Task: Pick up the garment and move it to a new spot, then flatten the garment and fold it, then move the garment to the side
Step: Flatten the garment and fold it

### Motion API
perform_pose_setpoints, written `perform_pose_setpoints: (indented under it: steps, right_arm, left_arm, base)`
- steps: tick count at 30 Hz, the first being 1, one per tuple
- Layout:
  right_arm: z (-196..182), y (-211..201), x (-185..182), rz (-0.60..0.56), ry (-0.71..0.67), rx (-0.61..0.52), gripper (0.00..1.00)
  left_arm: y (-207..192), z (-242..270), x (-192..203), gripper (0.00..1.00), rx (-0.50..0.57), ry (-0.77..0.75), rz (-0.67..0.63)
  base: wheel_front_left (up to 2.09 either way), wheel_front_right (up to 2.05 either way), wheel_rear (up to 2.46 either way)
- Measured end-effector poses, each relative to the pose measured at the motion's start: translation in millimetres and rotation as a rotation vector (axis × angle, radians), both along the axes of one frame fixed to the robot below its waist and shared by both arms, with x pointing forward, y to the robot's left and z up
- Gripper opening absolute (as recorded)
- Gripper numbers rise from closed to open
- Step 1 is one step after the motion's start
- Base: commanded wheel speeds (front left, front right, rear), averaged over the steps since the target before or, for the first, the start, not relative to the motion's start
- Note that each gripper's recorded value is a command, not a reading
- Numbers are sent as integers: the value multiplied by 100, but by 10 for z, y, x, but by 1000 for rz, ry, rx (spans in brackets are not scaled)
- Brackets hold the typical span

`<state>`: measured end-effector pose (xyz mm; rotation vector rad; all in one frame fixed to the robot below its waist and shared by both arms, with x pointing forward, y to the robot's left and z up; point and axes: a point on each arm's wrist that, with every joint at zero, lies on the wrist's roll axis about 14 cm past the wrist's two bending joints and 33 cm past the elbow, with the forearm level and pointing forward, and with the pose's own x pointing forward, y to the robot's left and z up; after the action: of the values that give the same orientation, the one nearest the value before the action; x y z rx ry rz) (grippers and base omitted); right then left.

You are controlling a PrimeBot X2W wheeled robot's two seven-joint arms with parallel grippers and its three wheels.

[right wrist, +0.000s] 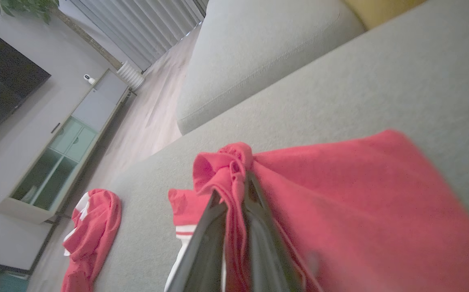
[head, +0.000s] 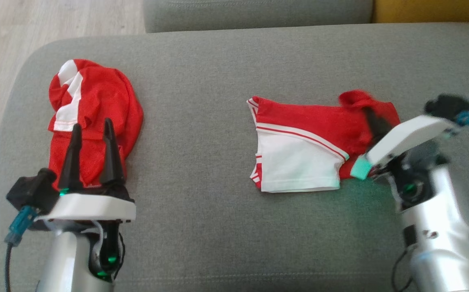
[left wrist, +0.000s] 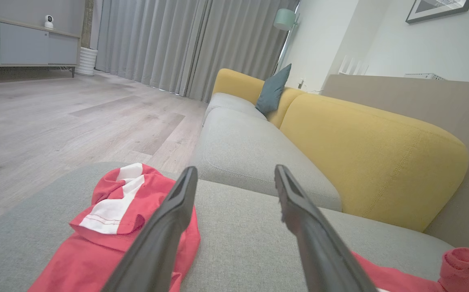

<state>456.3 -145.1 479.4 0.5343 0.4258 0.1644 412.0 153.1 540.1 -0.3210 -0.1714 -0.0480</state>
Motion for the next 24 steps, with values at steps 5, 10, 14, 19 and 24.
perform_pose_setpoints:
  steps: [5,10,14,19,24]
  right_arm:
    - [-308,422,-37,26,63,159,0]
    - [-274,837,56,56,45,256,0]
    - [-262,1028,73,78,37,274,0]
    - [-397,1213,-3,111,61,250,0]
    - [-452,1270,4,118,70,227,100]
  left_arm:
    - [-25,-40,-23,100,3,12,-9]
    - [-6,-100,-55,100,-3,31,-5]
    - [41,-123,-71,100,-1,38,8]
    - [96,-152,-92,100,1,47,24]
    - [129,-176,-98,100,-8,55,34]
  base:
    - [0,0,0]
    - [0,0,0]
    - [0,0,0]
    - [0,0,0]
    - [0,0,0]
